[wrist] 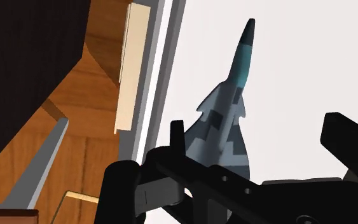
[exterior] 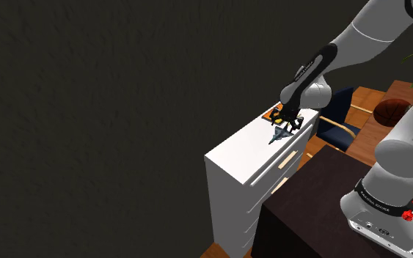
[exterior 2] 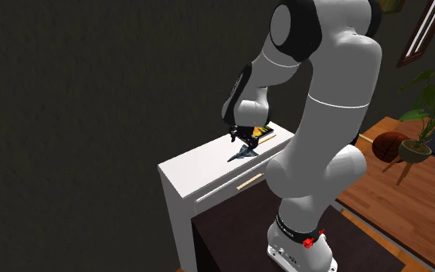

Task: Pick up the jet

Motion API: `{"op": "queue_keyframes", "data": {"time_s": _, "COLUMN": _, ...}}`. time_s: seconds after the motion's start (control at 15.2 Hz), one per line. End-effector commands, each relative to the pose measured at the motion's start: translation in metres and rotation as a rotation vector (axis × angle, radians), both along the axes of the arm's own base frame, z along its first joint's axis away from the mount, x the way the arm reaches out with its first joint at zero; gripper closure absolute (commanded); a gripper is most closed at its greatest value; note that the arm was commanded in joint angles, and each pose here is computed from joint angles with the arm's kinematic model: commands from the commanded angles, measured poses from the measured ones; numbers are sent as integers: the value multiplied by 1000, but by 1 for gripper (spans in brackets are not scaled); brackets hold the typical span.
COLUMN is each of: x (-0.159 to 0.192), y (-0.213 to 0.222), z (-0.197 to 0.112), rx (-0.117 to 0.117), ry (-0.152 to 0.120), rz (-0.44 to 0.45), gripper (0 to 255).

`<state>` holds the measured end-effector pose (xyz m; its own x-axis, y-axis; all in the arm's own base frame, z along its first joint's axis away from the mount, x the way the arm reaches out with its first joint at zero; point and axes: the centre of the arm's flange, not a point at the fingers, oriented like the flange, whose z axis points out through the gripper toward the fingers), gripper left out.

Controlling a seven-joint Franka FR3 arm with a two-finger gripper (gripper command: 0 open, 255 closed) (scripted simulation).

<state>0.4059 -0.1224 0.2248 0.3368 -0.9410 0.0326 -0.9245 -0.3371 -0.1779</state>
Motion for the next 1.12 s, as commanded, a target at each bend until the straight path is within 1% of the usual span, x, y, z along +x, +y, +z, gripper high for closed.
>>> {"op": "queue_keyframes", "data": {"time_s": 0.0, "x": 7, "y": -10, "z": -23, "rx": 4, "ry": -4, "rz": -68, "gripper": 0}}
{"op": "queue_keyframes", "data": {"time_s": 0.07, "x": 7, "y": -12, "z": -29, "rx": 5, "ry": -4, "rz": -84, "gripper": 0}}
{"op": "queue_keyframes", "data": {"time_s": 0.53, "x": 7, "y": -12, "z": -65, "rx": 5, "ry": -4, "rz": -84, "gripper": 0}}
{"op": "queue_keyframes", "data": {"time_s": 0.66, "x": 7, "y": -12, "z": -69, "rx": 5, "ry": -4, "rz": -84, "gripper": 0}}
{"op": "queue_keyframes", "data": {"time_s": 0.73, "x": 6, "y": -14, "z": -69, "rx": 5, "ry": -4, "rz": -84, "gripper": 255}}
{"op": "queue_keyframes", "data": {"time_s": 1.06, "x": 6, "y": -14, "z": -69, "rx": 5, "ry": -4, "rz": -84, "gripper": 255}}
